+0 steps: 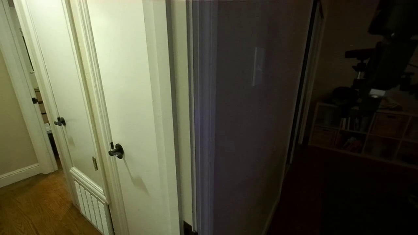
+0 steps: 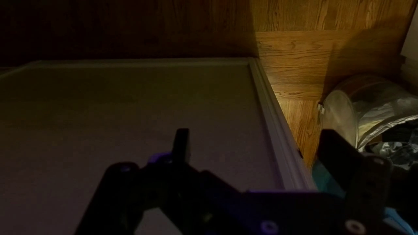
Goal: Switch on the light
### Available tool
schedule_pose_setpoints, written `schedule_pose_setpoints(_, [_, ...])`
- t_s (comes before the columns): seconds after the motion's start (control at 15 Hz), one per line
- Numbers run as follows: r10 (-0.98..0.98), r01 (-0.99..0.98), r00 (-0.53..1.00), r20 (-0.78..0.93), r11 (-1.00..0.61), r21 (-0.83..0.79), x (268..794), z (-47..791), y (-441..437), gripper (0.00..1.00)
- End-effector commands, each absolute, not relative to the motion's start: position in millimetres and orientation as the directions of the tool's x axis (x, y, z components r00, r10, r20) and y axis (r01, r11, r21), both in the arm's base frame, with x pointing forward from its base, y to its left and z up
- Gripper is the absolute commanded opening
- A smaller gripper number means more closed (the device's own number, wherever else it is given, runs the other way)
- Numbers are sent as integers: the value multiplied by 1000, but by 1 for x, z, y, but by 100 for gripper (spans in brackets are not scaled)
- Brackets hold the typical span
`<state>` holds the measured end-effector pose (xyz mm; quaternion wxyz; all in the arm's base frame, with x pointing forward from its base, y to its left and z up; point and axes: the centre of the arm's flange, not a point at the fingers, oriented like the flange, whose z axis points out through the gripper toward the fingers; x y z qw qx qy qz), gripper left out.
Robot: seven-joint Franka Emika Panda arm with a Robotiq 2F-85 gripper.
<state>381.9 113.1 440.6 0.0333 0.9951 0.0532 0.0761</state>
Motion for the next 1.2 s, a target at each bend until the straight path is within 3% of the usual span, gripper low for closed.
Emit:
schedule_pose_setpoints(0.0, [111, 90, 974, 195, -989, 115, 396, 431, 90, 100])
schedule_pose_setpoints(0.6, [47, -3, 936, 348, -990, 142, 451, 423, 23, 100])
schedule_pose_setpoints(1.13, [39, -3, 944, 328, -992, 126, 449, 421, 24, 100])
